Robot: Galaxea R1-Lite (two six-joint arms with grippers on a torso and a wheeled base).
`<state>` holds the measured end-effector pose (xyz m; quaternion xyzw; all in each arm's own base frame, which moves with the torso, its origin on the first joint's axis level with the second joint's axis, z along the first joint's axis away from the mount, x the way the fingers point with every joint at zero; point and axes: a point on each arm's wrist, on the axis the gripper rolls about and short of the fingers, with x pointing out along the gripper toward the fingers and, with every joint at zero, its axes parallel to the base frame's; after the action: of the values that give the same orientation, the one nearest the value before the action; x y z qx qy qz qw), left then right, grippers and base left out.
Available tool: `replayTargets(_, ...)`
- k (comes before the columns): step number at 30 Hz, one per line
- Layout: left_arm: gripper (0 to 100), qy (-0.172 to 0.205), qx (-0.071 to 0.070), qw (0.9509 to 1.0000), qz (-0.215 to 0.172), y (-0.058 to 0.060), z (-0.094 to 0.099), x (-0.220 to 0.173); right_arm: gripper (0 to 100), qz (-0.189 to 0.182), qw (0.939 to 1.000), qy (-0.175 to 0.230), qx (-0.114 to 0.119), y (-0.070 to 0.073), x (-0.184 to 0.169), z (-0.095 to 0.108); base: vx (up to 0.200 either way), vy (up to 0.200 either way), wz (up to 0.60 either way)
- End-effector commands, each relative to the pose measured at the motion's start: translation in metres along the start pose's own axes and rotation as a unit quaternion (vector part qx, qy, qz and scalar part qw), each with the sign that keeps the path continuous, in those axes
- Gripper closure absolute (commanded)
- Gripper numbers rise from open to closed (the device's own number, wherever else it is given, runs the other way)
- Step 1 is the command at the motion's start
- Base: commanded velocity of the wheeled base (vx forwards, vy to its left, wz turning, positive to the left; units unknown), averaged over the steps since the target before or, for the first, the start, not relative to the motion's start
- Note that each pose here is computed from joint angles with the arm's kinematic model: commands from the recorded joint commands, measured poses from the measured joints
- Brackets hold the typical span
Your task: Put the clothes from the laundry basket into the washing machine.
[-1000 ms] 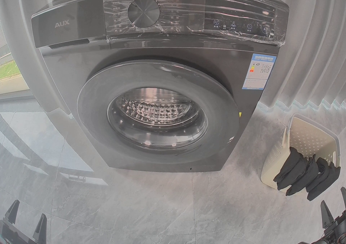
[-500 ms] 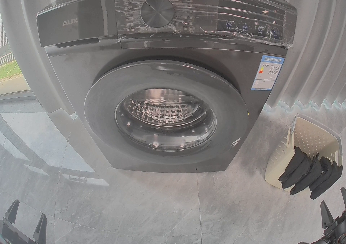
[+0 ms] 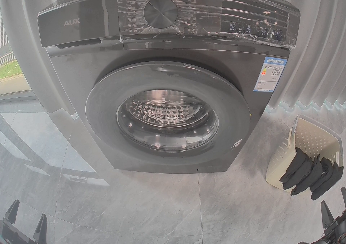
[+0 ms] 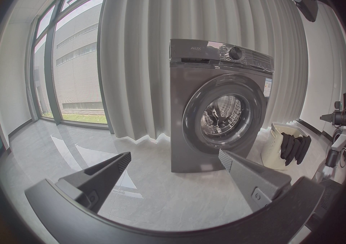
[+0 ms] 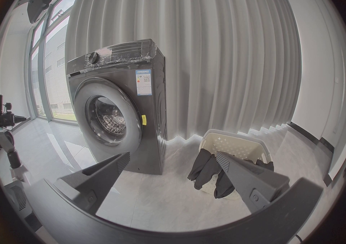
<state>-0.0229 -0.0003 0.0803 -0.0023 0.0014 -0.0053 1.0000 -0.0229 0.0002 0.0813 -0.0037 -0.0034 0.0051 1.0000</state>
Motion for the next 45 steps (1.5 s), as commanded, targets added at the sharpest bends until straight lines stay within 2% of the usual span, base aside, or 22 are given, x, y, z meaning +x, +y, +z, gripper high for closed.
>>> replayTargets(1,0,0.002,0.000,1.0000,0.001,0.000,-0.005,0.000,0,0.000,1.0000,0.009,0.000,0.000,0.001,-0.005,0.000,0.200,0.00)
replayTargets(11,0,0.002,0.003,1.0000,0.001,0.000,-0.005,0.000,0,0.001,1.0000,0.009,0.000,0.000,0.001,-0.005,0.000,0.000,0.00)
replayTargets(26,0,0.002,0.000,1.0000,0.001,0.000,-0.005,0.000,0,0.001,1.0000,0.008,-0.002,0.000,0.001,-0.005,0.000,0.000,0.00)
replayTargets(32,0,0.002,0.000,1.0000,0.001,0.000,-0.005,0.000,0,0.011,0.9998,0.005,-0.013,0.001,0.001,-0.004,0.000,0.000,0.00)
replayTargets(33,0,0.002,0.000,1.0000,0.001,0.000,-0.005,0.000,0,0.016,0.9997,-0.012,-0.011,0.001,-0.001,0.002,0.000,0.000,0.00)
replayTargets(34,0,0.002,0.000,1.0000,0.001,0.000,-0.005,0.000,0,0.021,0.9986,-0.047,-0.008,0.001,-0.004,0.018,0.000,0.000,0.00)
replayTargets(35,0,0.002,0.000,1.0000,0.001,0.000,-0.005,0.000,0,0.025,0.9951,-0.096,-0.002,0.000,-0.011,0.046,0.000,0.000,0.00)
replayTargets(36,0,0.002,0.000,1.0000,0.001,0.000,-0.005,0.000,0,0.030,0.9920,-0.123,0.002,0.000,-0.014,0.072,0.000,0.000,0.00)
replayTargets(37,0,0.002,0.000,1.0000,0.001,0.000,-0.005,0.000,0,0.041,0.9909,-0.128,0.002,-0.001,-0.012,0.094,0.000,0.000,0.00)
replayTargets(38,0,0.002,0.001,1.0000,0.001,0.000,-0.005,0.000,0,0.057,0.9907,-0.124,0.003,-0.002,-0.008,0.109,0.000,0.000,0.00)
replayTargets(40,0,0.002,0.002,1.0000,0.001,0.000,-0.005,0.000,0,0.102,0.9880,-0.116,0.006,-0.002,-0.002,0.123,0.000,0.000,0.00)
replayTargets(41,0,0.002,0.002,1.0000,0.001,0.000,-0.005,0.000,0,0.124,0.9867,-0.105,0.007,-0.002,0.003,0.125,0.000,0.000,0.00)
replayTargets(43,0,0.002,0.001,1.0000,0.001,0.000,-0.005,0.000,0,0.176,0.9833,-0.047,0.010,0.003,0.030,0.128,0.000,0.000,0.00)
replayTargets(44,0,0.002,0.001,1.0000,0.001,0.000,-0.005,0.000,0,0.176,0.9833,-0.047,0.010,0.003,0.030,0.128,0.000,0.000,0.00)
replayTargets(45,0,0.002,0.001,1.0000,0.001,0.000,-0.005,0.000,0,0.231,0.9725,-0.007,0.025,0.011,0.051,0.129,0.000,0.000,0.00)
